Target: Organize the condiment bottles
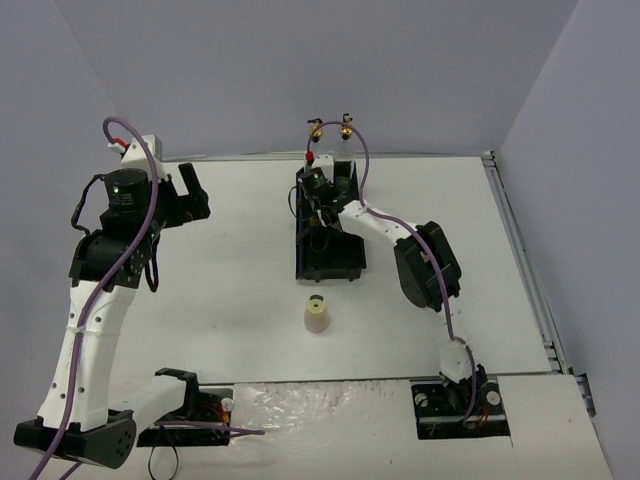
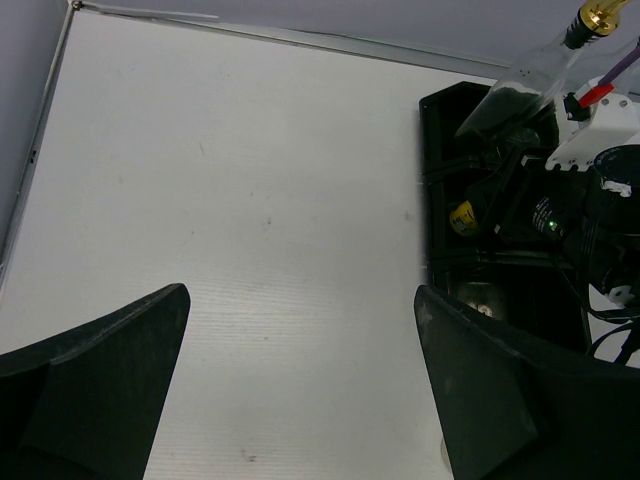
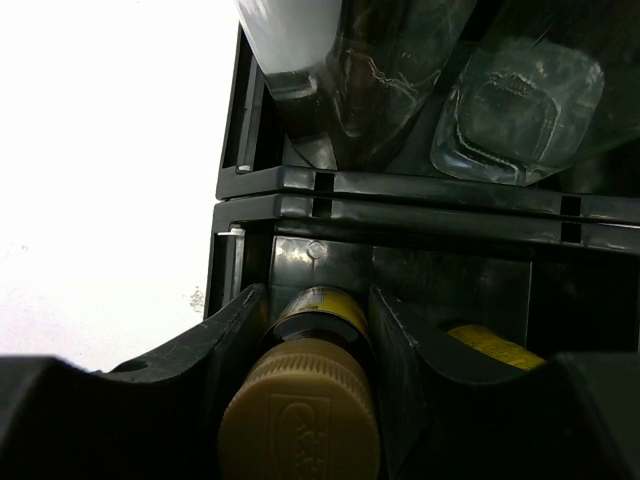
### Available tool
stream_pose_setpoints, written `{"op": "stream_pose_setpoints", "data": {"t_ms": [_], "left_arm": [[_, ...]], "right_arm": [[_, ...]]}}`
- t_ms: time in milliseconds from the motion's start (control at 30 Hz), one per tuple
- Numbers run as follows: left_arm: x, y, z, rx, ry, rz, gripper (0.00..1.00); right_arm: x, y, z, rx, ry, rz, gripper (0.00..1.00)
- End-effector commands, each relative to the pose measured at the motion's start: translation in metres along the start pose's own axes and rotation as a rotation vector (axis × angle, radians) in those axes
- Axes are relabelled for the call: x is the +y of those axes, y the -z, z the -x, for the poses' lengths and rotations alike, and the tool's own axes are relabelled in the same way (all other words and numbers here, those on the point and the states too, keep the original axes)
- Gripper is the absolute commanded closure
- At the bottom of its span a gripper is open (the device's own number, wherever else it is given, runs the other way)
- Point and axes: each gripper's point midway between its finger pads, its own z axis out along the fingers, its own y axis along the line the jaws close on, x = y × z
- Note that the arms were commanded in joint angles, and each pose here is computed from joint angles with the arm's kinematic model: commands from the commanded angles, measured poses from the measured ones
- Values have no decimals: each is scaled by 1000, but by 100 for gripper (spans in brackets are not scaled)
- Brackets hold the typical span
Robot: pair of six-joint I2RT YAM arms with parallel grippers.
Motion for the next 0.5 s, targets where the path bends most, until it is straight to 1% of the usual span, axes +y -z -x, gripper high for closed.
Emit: {"op": "stream_pose_setpoints", "data": {"t_ms": [0, 133, 200, 300, 467], "left_arm": [[-6, 9, 25, -92, 16, -30, 8], [-6, 9, 24, -90, 16, -31, 8], [-5, 8, 23, -89, 15, -30, 8], [-5, 8, 23, -90, 16, -29, 8], [-4, 10, 23, -92, 14, -26, 8]], "right_arm": [[-2, 20, 40, -106, -51, -14, 51], [-5, 26, 43, -114, -49, -33, 38], [-5, 31, 47, -121, -48, -38, 34], [-5, 36, 52, -131, -49, -39, 33], [2, 58, 71, -169, -46, -31, 32]]}}
